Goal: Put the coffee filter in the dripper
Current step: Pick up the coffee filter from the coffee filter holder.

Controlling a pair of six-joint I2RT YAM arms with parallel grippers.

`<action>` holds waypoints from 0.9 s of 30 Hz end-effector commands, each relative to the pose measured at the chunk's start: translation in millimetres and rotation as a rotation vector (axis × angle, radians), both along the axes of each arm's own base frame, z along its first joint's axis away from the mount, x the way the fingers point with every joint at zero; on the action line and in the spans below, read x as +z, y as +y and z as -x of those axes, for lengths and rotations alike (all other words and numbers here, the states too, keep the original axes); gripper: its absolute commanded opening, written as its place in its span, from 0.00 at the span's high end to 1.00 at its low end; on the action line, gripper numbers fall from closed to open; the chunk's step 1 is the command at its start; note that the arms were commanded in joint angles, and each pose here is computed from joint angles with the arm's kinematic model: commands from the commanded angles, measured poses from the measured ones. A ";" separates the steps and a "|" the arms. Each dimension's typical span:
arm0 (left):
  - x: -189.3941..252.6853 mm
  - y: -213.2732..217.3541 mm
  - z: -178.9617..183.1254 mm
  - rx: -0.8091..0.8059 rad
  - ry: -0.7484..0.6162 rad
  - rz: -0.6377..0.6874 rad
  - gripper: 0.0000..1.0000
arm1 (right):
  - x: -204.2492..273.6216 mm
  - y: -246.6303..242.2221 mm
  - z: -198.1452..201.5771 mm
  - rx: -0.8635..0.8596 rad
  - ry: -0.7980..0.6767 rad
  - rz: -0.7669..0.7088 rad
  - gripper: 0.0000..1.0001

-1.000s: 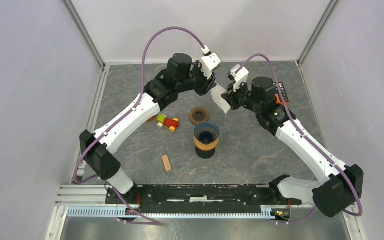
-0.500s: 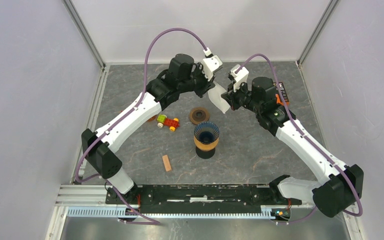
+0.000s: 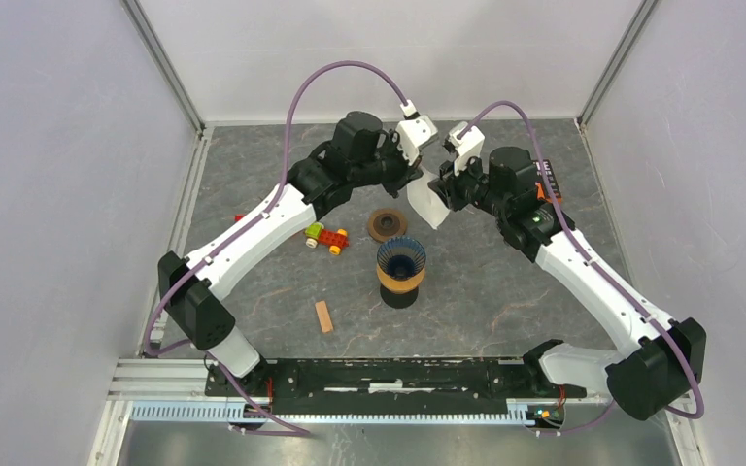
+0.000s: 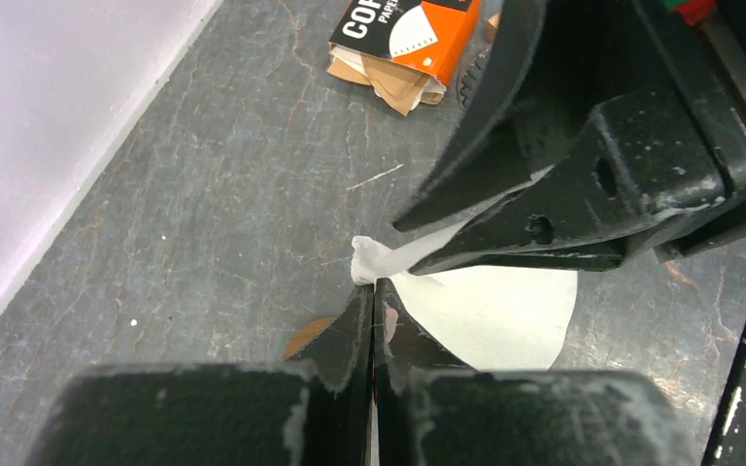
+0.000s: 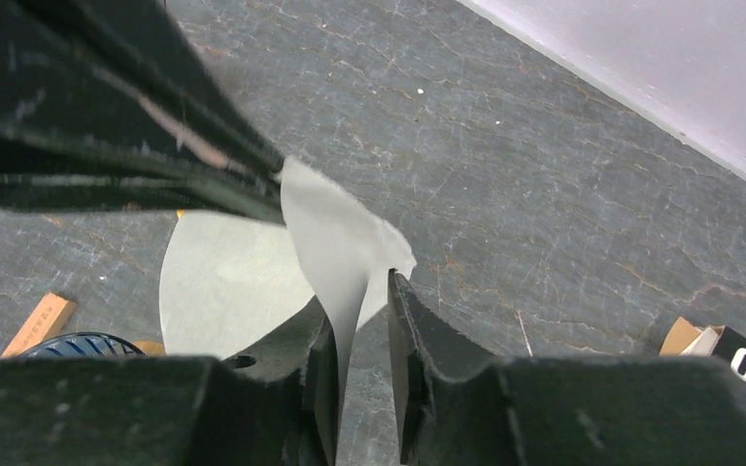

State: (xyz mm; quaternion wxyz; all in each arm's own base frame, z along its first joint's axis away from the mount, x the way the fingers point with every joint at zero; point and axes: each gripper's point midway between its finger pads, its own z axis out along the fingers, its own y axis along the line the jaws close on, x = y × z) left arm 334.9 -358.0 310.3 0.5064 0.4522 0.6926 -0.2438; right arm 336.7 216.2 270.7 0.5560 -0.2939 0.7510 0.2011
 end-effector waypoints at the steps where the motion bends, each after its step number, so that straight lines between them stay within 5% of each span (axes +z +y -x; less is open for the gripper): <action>1: 26.9 1.4 11.0 0.049 -0.009 0.086 0.98 | 32.1 1.1 -8.6 -0.019 -0.063 -0.040 0.69; 6: 30.6 11.0 6.0 0.141 0.005 0.125 0.98 | 30.9 -4.9 -9.3 -0.040 -0.070 -0.019 0.65; 12: 30.0 7.9 17.6 0.088 0.018 0.149 0.97 | 30.3 0.6 -3.3 0.005 -0.075 -0.030 1.00; 19: 33.1 4.8 15.3 0.047 -0.040 0.123 0.62 | 28.0 14.9 7.3 0.103 -0.065 -0.063 1.00; 27: 35.7 4.2 -0.1 0.063 -0.108 0.073 0.37 | 30.7 16.7 12.5 0.130 -0.078 -0.068 1.00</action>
